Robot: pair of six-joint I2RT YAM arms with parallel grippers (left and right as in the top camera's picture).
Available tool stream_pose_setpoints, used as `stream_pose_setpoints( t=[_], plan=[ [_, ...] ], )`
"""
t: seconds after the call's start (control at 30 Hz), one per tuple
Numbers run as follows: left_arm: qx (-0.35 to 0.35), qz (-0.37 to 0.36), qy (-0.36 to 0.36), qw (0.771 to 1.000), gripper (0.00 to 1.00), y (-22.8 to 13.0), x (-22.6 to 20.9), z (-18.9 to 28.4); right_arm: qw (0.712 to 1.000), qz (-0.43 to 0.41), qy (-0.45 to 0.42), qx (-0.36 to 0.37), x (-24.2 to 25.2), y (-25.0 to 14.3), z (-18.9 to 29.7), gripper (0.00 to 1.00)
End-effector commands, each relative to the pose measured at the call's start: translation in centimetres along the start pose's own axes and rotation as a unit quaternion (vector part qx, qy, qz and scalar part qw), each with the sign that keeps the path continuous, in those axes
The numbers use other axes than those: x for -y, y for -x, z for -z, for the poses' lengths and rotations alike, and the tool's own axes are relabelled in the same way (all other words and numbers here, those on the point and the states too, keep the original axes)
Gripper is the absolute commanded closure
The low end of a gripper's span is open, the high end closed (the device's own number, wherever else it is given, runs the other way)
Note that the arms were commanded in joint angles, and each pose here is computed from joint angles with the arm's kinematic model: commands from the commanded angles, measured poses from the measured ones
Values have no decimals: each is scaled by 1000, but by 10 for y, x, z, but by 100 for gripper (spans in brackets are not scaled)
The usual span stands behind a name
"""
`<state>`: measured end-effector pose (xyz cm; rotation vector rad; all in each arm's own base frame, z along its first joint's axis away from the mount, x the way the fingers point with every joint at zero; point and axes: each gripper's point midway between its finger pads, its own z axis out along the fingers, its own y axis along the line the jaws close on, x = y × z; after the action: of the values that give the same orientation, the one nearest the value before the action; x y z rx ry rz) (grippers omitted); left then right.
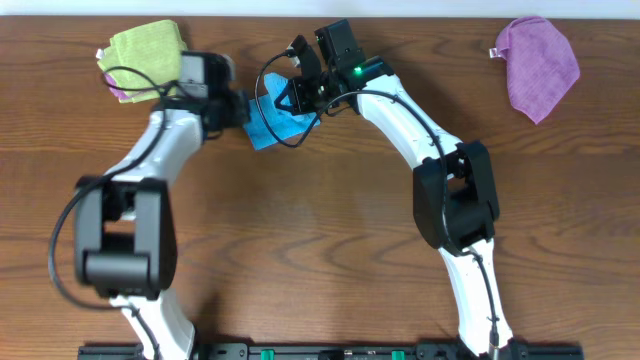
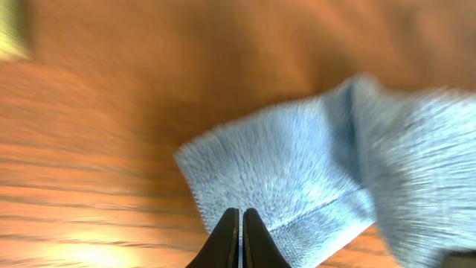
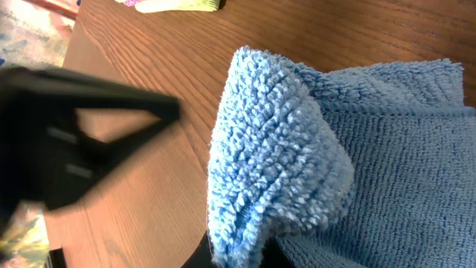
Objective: Fold the cloth
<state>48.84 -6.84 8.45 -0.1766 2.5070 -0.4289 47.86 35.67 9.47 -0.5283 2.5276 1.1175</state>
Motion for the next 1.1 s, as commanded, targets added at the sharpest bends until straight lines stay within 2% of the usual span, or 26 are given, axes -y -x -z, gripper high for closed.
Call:
stream_pose_setpoints(
  t=[0.0, 0.2, 0.43, 0.6, 1.07],
  plan=[
    [68, 4, 27, 997, 94, 43, -9, 44, 1000, 23, 8, 10, -14, 9, 5, 99],
    [105, 10, 63, 992, 94, 61, -27, 89, 1000, 29, 3, 10, -14, 8, 4, 98],
    [147, 6, 65, 987, 94, 76, -20, 127, 997, 70, -12, 3, -27, 0, -11, 98],
    [148, 5, 64, 987, 94, 75, -18, 132, 995, 97, -22, 6, -39, -2, -21, 99],
    [127, 9, 68, 990, 94, 65, -20, 130, 993, 102, -56, -7, -20, -17, -50, 99]
  ],
)
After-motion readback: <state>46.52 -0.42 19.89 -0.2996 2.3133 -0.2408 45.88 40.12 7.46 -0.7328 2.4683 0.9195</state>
